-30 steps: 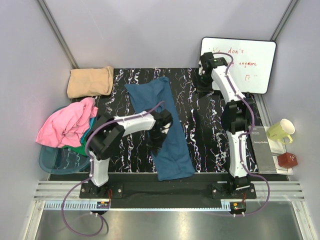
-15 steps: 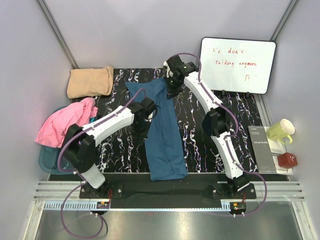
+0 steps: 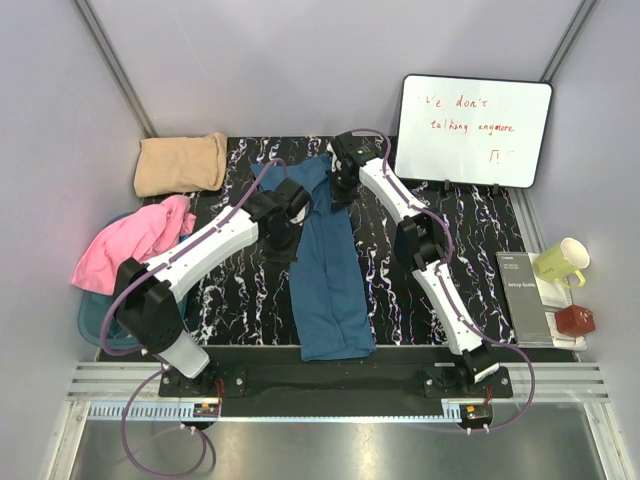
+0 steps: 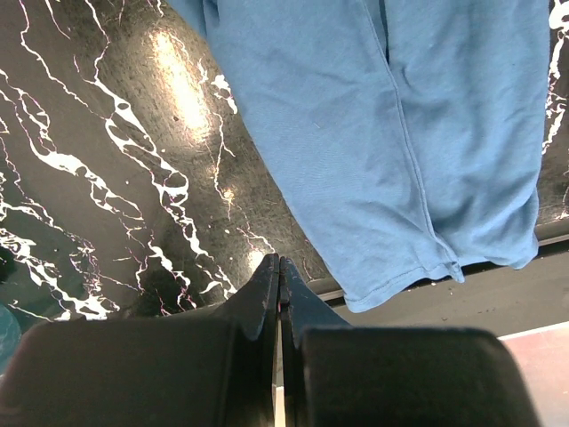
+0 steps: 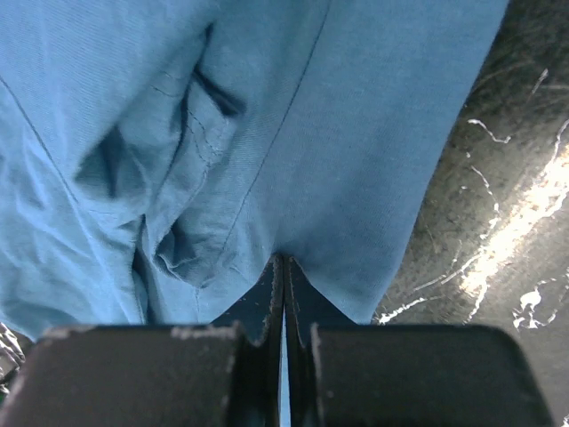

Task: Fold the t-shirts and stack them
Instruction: Rotate the tshirt 90 degrees

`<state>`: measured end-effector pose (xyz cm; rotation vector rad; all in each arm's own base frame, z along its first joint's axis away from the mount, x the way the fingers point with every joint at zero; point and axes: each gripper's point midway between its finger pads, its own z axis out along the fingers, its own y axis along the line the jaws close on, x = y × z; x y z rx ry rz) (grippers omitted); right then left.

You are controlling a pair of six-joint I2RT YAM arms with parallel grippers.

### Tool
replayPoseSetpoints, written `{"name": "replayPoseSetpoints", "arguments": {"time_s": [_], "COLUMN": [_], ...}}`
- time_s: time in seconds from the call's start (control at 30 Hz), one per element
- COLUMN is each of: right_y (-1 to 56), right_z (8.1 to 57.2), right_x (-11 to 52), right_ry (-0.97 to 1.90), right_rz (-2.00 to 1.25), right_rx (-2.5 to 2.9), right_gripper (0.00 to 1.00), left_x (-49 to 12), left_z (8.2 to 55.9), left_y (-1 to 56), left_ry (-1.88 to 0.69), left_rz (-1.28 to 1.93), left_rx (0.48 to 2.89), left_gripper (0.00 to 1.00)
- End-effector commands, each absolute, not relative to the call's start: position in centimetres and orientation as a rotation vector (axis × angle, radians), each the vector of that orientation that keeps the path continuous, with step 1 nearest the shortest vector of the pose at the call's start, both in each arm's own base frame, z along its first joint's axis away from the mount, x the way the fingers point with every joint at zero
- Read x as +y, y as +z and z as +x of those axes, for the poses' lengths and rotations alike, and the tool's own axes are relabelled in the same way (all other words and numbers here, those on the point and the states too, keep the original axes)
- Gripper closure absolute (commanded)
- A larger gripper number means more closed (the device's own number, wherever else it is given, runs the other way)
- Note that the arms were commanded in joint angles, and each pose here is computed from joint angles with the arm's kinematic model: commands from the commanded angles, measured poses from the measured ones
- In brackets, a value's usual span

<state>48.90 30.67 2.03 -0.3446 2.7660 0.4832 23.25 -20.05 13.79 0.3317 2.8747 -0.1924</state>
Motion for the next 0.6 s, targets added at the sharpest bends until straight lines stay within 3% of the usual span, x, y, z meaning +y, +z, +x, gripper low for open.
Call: {"name": "replayPoseSetpoints", "arguments": {"time_s": [0.0,0.57], "right_y": [3.8,2.3], "right_z": [50.4,50.5], "right_x": [31.8,23.3], "right_ry": [0.527,0.103], "right_rz": [-0.325,-0.167], "right_rx": [2.683,2.759], "right_gripper": [1.00,1.00], "left_x": [-20.1,-19.8], "left_z": [24.0,24.4], "left_y": [15.8,16.2], "left_ry": [-0.222,-0.204], "left_rz": [0.289,0.272], "left_rx": [2.809,2.796], "left_gripper": [1.00,1.00]}}
